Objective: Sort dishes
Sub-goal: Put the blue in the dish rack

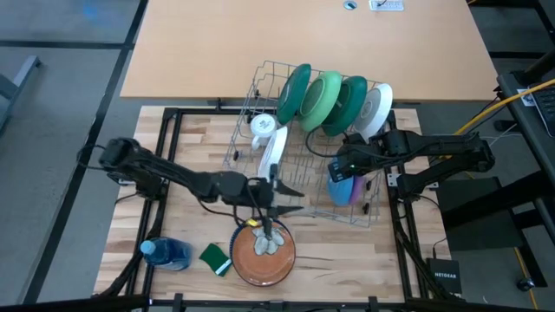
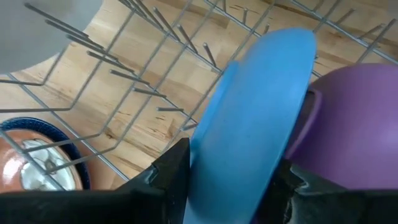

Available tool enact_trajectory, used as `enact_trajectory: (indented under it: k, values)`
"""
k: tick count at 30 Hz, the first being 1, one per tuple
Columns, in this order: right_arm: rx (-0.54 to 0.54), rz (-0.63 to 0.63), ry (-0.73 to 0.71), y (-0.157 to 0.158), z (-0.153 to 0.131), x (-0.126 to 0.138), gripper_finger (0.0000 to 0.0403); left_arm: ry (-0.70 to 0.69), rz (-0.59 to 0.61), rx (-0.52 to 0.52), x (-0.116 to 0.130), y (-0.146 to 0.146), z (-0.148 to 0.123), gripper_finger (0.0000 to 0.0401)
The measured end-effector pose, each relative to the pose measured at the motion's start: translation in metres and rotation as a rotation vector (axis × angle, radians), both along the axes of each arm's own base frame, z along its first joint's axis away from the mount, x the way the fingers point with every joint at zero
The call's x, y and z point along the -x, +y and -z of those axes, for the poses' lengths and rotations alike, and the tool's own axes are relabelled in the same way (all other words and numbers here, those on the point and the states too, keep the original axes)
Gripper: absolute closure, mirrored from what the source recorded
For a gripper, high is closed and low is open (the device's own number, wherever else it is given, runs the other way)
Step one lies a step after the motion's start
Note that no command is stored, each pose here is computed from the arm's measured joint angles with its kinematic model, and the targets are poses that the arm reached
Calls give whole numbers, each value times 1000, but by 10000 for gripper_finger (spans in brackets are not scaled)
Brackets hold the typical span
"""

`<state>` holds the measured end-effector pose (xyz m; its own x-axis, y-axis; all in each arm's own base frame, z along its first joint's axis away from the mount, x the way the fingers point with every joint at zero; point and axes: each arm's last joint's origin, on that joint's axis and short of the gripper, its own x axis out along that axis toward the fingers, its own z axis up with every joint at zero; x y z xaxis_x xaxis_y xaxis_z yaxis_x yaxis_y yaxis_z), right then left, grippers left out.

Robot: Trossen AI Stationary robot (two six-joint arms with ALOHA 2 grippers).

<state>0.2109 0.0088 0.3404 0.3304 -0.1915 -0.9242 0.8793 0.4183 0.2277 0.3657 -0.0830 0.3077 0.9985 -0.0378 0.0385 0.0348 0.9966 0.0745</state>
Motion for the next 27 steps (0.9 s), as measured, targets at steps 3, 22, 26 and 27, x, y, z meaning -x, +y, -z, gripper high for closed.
enact_trajectory:
  k: [3,22,26,27]
  values:
    - [-1,-1,-25,0,-1,-2,262,-57,2,9,-19,-5,17,261]
    - [20,6,-57,0,-2,-5,262,-8,13,22,-68,-22,67,261]
    - [22,6,-67,0,-2,-6,262,34,26,-36,-59,-28,54,261]
    - [24,7,-64,0,-2,-6,262,64,27,-46,-55,-28,50,261]
